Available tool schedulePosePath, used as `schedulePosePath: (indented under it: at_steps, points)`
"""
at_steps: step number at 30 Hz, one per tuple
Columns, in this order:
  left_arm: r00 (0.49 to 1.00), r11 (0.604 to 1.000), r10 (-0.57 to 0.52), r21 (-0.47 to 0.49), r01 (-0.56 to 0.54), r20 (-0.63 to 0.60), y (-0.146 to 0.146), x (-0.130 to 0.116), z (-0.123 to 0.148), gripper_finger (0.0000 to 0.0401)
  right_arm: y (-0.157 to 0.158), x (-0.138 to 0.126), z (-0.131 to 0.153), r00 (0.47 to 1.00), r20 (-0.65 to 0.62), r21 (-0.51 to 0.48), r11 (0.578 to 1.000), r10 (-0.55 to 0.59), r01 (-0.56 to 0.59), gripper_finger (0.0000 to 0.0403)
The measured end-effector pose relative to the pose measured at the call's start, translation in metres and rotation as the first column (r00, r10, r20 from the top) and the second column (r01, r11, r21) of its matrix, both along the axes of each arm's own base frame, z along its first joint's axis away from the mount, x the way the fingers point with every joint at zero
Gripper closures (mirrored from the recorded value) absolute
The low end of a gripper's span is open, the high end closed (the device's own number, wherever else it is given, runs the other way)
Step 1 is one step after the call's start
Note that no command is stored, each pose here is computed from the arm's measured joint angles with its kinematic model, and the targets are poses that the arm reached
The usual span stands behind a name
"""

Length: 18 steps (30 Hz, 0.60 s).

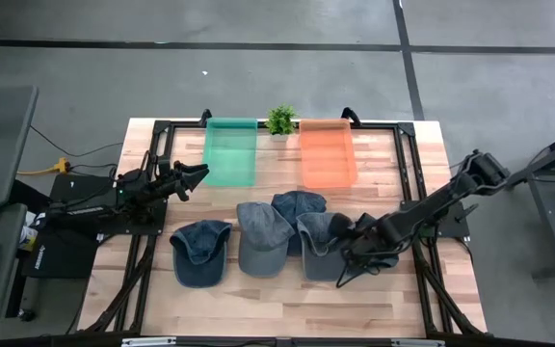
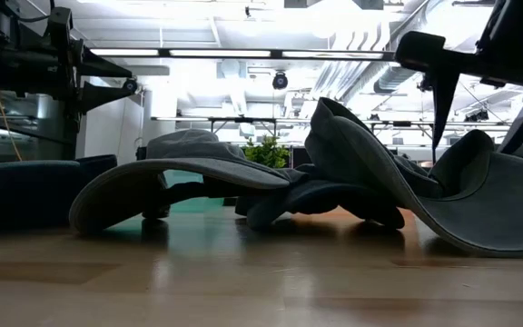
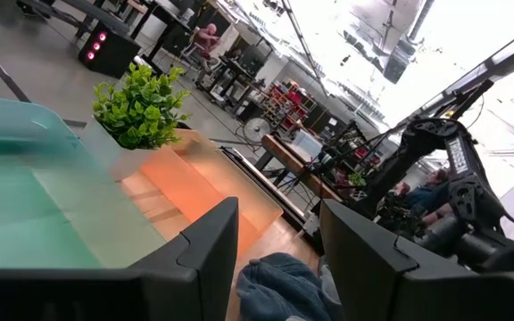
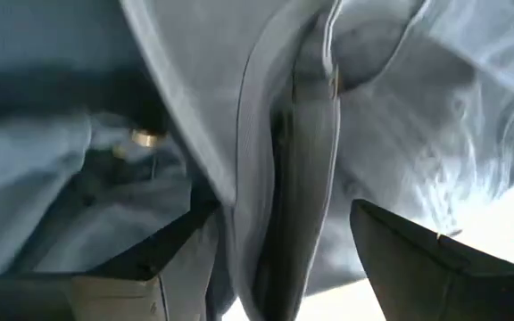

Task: Pick & Place hat
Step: Put the right light gray cap into the orange bin

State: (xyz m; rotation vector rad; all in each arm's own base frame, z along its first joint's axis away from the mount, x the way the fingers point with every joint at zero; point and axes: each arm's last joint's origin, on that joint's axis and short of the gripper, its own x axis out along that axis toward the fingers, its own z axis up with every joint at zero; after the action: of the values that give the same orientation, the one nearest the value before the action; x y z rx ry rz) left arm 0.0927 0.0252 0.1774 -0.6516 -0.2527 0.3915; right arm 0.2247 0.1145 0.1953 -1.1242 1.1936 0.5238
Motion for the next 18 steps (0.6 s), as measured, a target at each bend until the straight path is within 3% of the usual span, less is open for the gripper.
schedulePosePath:
  at_steps: [7, 18]
  points:
    - [1.0, 1.0, 0.0, 0.0, 0.0, 0.0, 0.0, 0.0, 0.0, 0.0242, 0.0048, 0.0049, -0.0055, 1.0, -0.011, 0.066, 0.998, 0.01, -0.009, 0.0152]
    - [1.0, 1.0, 0.0, 0.0, 0.0, 0.0, 0.0, 0.0, 0.0, 0.0242, 0.0021, 0.0054, -0.005, 0.996, 0.035, 0.025, 0.997, -0.079, 0.078, 0.0153]
